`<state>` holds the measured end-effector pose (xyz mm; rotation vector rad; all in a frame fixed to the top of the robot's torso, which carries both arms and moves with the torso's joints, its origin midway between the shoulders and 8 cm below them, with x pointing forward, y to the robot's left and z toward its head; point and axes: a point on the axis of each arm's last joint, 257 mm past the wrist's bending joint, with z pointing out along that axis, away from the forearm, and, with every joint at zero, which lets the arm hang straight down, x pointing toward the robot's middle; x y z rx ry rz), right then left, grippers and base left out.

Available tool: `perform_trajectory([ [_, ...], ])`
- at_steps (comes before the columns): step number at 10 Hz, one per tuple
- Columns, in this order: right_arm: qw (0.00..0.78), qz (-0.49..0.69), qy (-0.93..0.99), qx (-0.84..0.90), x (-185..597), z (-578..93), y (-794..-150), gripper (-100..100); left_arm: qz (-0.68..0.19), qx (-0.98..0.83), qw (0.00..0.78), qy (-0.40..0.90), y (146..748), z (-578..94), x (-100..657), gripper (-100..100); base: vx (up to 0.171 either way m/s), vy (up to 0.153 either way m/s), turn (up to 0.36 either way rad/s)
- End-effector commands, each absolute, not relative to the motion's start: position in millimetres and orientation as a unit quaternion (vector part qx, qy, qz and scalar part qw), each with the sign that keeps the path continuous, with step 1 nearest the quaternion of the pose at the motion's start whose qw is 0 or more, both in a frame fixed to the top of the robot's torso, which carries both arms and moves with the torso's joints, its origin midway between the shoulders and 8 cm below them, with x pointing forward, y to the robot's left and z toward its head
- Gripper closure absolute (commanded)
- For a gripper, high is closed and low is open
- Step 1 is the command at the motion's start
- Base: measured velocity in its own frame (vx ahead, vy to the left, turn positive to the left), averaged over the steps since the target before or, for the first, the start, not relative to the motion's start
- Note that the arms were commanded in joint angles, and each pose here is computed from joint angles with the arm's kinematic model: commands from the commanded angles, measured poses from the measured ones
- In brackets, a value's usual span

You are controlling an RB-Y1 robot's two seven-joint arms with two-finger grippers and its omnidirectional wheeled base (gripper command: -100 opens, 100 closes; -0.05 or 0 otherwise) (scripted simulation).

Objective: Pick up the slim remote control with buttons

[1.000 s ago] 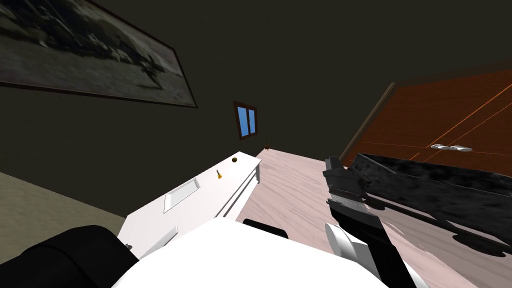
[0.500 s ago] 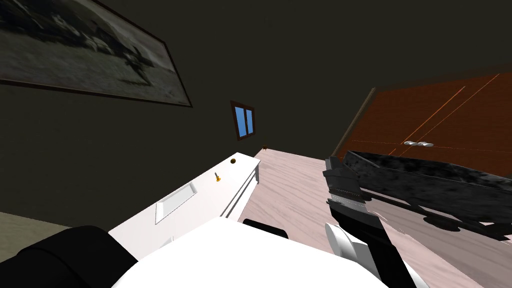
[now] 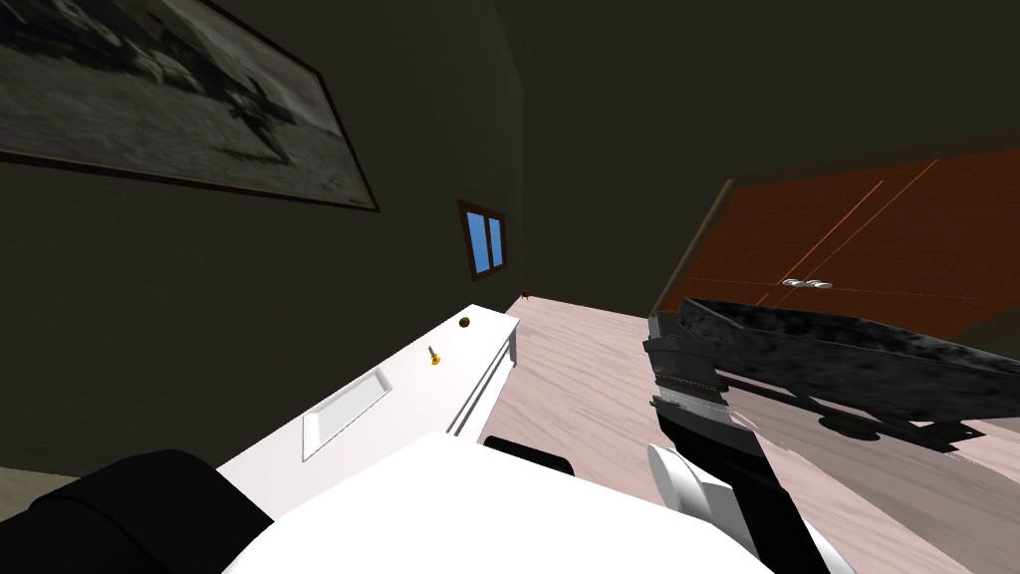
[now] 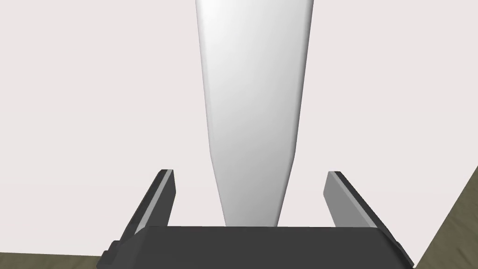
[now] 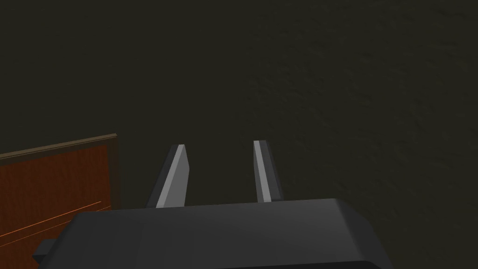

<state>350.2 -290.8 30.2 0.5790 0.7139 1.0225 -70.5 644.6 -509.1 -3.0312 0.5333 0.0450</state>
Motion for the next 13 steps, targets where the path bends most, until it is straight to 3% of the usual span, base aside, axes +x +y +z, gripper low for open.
perform_trajectory([
  [1,0.773,0.472,0.329,0.267,350.2,30.2,-290.8,0,0.002,-0.989,0.001,0.149,620.3,-519.7,-69.5,-100,-0.007,0.089,-0.128],
  [3,0.773,0.472,0.33,0.267,350.2,30.2,-290.8,0,0.004,-0.989,0.004,0.151,622.1,-519.5,-66.5,-100,-0.001,0.056,-0.023],
  [4,0.773,0.472,0.329,0.267,350.2,30.2,-290.8,0,0.003,-0.989,0.003,0.151,621.6,-519.8,-66.9,0,0.0,0.007,-0.001],
  [5,0.773,0.472,0.329,0.267,350.2,30.2,-290.8,0,0.004,-0.988,0.004,0.153,613.3,-531.3,-61.6,-100,-0.016,0.033,0.024],
  [8,0.773,0.472,0.329,0.267,350.2,30.2,-290.8,0,0.004,-0.988,0.003,0.154,607.4,-538.9,-56.3,-100,-0.013,0.037,0.01],
  [9,0.773,0.472,0.329,0.267,350.2,30.2,-290.8,0,0.004,-0.988,0.005,0.154,607.3,-539.7,-55.7,100,0.0,0.0,0.0],
  [13,0.773,0.472,0.329,0.267,350.1,30.2,-290.7,0,0.004,-0.988,0.003,0.154,605.7,-540.2,-56.6,100,0.0,0.0,0.0],
])
